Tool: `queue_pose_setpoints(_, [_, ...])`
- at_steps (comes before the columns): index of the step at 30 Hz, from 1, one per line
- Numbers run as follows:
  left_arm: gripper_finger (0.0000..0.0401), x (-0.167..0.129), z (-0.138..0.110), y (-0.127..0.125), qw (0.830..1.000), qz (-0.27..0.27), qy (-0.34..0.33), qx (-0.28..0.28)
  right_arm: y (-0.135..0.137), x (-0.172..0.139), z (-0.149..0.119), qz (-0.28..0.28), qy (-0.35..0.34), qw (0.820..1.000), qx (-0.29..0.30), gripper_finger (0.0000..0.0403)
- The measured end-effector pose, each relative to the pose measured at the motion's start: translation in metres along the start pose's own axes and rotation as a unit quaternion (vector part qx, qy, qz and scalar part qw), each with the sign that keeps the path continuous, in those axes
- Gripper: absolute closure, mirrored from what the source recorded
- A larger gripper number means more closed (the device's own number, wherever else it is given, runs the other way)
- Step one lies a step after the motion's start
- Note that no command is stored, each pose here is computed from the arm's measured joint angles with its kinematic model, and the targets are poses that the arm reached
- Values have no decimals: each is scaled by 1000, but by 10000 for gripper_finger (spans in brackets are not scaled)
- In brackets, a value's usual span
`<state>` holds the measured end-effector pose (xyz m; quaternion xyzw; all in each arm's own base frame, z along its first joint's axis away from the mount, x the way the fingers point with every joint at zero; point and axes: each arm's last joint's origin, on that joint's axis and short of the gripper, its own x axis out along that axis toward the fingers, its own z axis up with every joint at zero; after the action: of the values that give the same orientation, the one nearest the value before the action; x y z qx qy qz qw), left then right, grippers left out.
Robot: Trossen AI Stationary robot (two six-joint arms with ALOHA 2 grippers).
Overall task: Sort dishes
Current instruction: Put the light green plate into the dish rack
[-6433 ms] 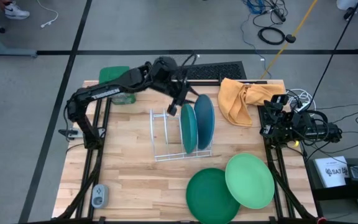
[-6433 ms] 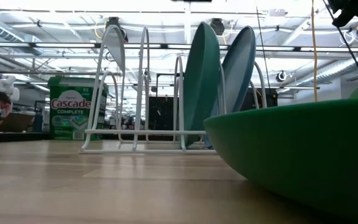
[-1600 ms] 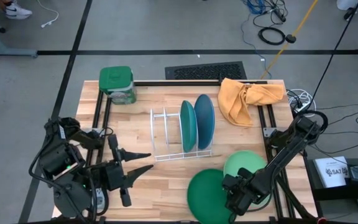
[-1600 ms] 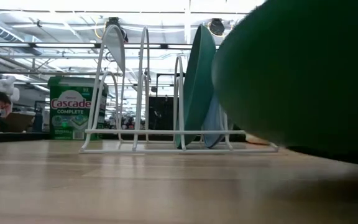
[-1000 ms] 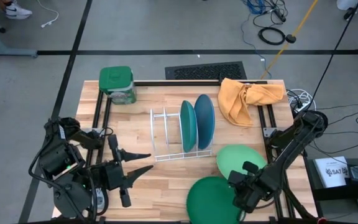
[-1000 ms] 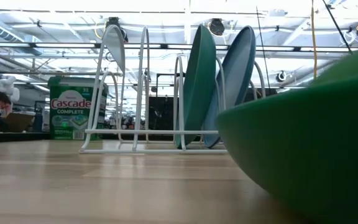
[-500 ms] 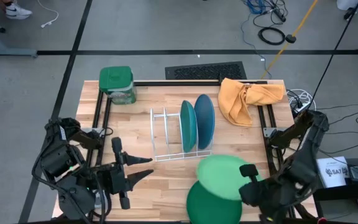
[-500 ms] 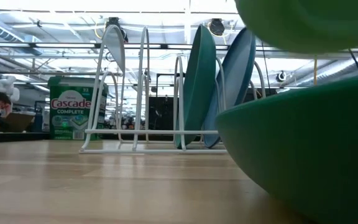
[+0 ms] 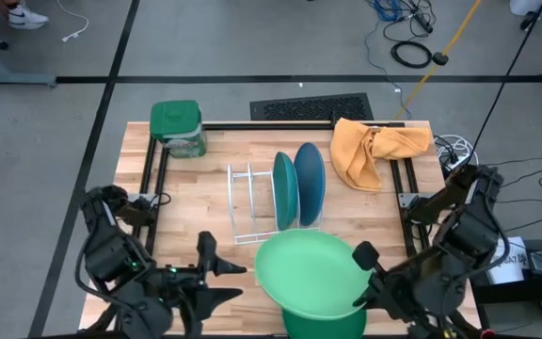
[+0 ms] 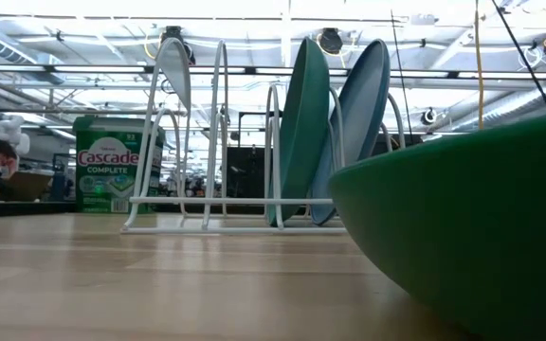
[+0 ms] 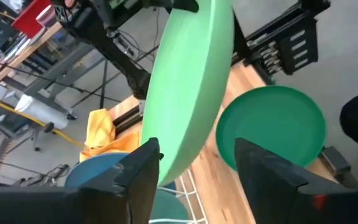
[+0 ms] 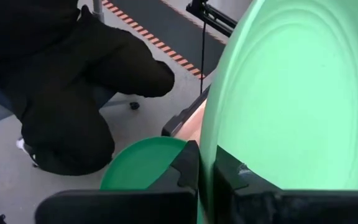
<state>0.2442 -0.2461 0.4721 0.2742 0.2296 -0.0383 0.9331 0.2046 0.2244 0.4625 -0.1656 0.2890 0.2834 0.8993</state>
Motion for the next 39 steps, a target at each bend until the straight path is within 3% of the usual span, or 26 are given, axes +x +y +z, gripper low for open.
queue_pose_setpoints(6, [180,19,-2,4,1000,3,18,-4,-10,3,1,8,-3,1000,-9,401])
queue_pose_setpoints(16, [189,48,-6,17,998,-41,44,-17,-18,4,3,15,-13,1000,-17,401])
queue_pose_setpoints(21, [275,50,-7,19,998,-46,47,9,-18,4,4,12,-17,1000,-16,401])
queue_pose_setpoints(25, [375,50,-7,14,992,-104,38,59,-19,3,5,12,-26,1000,-5,392])
queue_pose_setpoints(31, [389,50,-7,11,986,-153,26,69,-19,3,12,7,-60,998,30,353])
queue_pose_setpoints(39, [395,41,-8,1,972,-221,26,72,-20,4,12,-21,-58,996,58,251])
